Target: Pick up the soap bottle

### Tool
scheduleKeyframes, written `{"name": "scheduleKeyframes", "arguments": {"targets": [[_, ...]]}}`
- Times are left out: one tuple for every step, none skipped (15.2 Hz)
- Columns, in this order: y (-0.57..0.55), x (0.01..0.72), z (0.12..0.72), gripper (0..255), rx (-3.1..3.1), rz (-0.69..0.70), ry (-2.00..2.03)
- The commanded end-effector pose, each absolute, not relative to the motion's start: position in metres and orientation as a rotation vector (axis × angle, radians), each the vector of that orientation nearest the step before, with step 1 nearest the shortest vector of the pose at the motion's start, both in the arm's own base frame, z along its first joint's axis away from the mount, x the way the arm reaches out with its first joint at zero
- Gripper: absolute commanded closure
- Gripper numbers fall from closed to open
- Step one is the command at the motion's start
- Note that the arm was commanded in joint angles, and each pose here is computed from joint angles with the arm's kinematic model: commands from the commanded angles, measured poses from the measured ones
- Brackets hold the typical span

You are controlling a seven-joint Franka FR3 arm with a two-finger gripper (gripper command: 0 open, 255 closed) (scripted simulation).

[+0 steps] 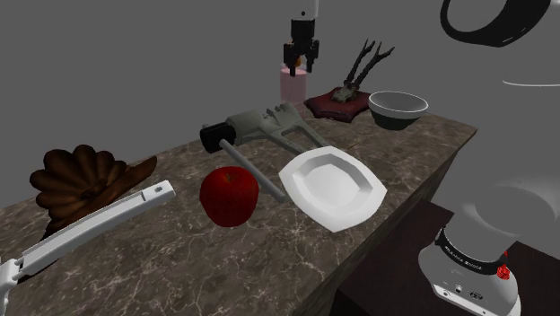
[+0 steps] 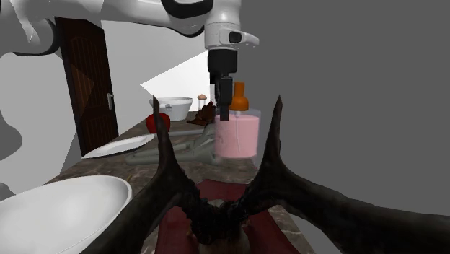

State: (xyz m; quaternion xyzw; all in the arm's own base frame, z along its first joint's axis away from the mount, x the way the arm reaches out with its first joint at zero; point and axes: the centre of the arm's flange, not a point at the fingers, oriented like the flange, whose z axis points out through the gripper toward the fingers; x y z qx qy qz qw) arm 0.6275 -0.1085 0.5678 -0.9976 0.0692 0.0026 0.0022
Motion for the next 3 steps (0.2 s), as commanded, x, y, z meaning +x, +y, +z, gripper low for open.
{"name": "scheduleKeyframes", "arguments": {"targets": [[-0.109, 0.6281, 0.578, 255, -3.13, 0.008, 0.217], [-0.109, 0.628, 0.5787, 255, -3.13, 0.008, 0.217], [-0.109, 0.6281, 0.5787, 255, -3.13, 0.008, 0.217]]}}
